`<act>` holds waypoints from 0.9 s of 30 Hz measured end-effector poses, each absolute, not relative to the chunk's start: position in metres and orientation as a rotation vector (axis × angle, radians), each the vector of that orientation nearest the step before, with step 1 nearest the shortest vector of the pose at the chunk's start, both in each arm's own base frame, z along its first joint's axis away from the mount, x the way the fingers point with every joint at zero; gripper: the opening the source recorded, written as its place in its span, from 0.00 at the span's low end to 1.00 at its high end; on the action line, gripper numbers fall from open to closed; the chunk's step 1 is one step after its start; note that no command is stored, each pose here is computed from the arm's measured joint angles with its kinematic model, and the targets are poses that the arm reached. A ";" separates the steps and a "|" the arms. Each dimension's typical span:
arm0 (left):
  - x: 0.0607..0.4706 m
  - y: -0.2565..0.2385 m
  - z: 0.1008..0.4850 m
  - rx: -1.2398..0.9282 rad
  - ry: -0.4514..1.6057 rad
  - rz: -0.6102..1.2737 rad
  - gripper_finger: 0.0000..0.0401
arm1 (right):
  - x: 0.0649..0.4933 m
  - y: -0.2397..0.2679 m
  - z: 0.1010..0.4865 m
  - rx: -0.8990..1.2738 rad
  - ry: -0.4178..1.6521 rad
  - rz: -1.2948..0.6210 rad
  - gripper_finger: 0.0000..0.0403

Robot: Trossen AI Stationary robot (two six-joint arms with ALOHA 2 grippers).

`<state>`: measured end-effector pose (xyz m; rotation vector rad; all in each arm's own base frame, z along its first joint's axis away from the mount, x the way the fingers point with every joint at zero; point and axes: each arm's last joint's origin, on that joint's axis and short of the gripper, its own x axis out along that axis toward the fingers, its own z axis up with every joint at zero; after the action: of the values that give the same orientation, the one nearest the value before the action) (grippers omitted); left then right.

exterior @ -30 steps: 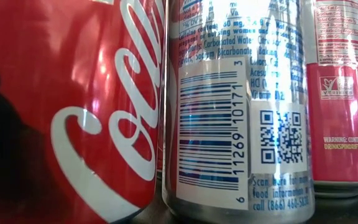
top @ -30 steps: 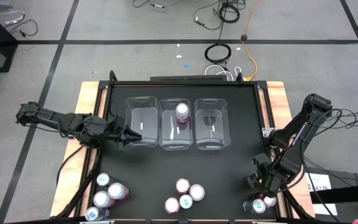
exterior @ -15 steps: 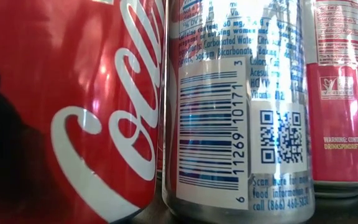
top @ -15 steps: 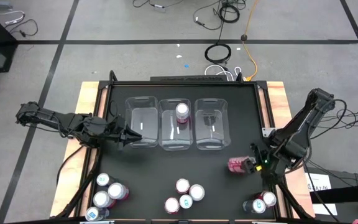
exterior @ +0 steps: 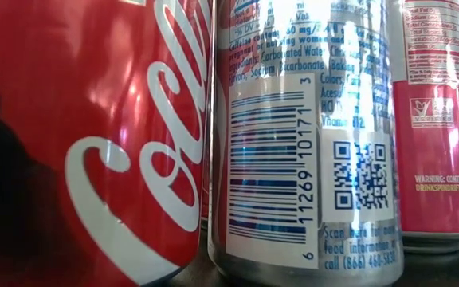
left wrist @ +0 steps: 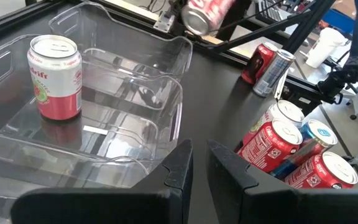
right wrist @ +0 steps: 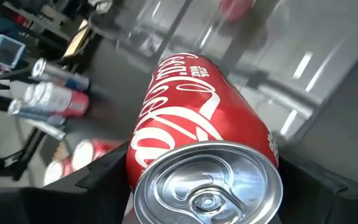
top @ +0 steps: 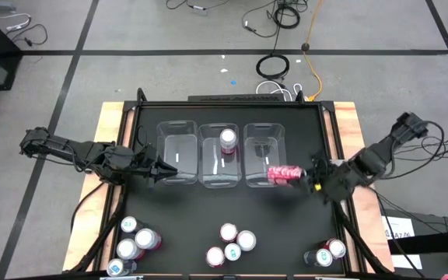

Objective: Sort soda cans
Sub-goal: Put the red-white soda can into the right transparent bin

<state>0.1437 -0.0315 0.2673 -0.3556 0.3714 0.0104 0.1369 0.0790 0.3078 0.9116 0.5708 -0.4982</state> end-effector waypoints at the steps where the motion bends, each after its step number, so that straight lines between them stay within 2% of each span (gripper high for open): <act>1: 0.144 -0.032 0.267 -0.355 0.371 0.011 0.13 | 0.138 0.074 0.309 0.888 0.565 -0.504 0.75; 9: 0.144 -0.031 0.267 -0.355 0.371 0.010 0.13 | 0.156 0.039 0.310 0.857 0.615 -0.542 0.75; 22: 0.144 -0.031 0.267 -0.339 0.365 0.036 0.13 | 0.204 -0.012 0.284 0.894 0.788 -0.667 0.75; 27: 0.144 -0.031 0.267 -0.338 0.365 0.042 0.13 | 0.228 -0.032 0.294 0.848 0.873 -0.746 0.75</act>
<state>0.1436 -0.0305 0.2672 -0.3383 0.3652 0.0416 0.2280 -0.0321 0.2938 0.8476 0.8730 -0.7462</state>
